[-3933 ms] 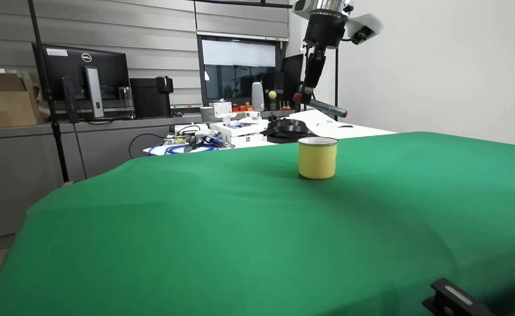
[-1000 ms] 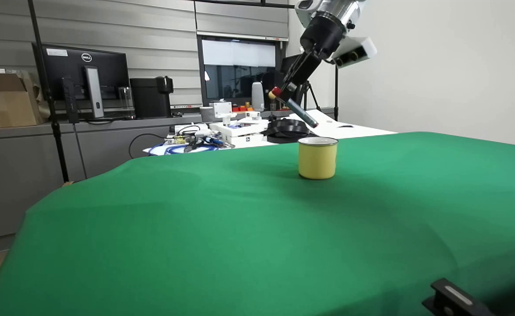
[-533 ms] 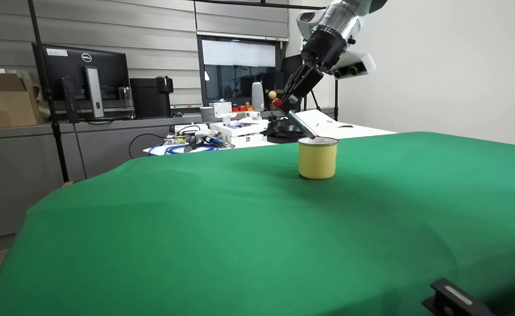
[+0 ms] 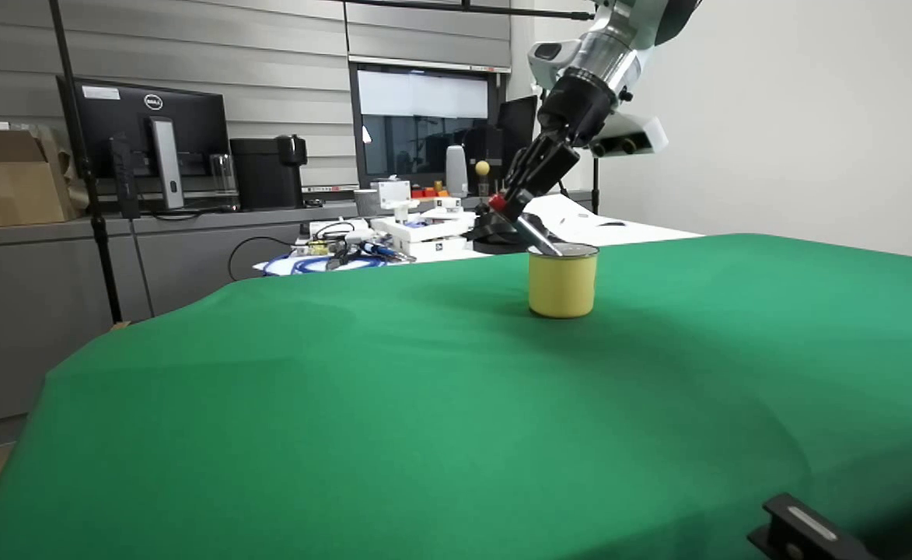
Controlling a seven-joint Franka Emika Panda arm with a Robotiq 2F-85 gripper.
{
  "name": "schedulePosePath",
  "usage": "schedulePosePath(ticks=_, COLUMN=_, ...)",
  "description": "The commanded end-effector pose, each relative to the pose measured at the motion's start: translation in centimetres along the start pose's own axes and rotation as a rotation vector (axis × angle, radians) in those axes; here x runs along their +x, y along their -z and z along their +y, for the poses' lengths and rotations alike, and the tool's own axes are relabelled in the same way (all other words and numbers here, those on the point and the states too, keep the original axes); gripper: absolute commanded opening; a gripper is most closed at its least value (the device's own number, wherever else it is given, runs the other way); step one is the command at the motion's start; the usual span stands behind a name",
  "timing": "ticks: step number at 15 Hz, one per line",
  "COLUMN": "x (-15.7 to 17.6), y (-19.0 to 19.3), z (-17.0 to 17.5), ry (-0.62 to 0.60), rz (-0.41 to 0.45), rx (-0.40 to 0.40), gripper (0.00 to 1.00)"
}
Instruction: Get the pen from the table and put it in the yellow cup
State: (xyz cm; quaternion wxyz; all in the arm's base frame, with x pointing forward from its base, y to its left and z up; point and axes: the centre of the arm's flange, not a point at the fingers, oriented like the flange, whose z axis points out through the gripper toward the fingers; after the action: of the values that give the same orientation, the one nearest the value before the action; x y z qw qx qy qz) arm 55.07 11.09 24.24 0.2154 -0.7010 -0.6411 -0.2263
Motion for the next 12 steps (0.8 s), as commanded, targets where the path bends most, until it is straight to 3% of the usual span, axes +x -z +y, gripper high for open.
schedulePosePath(ticks=1, x=-0.48, y=0.14, z=0.95, ry=0.013, rz=0.008, rx=-0.022, gripper=0.06)
schedulePosePath(ticks=12, x=-1.36, y=0.70, z=1.19, ry=0.010, rz=-0.009, rx=-0.044, gripper=0.06)
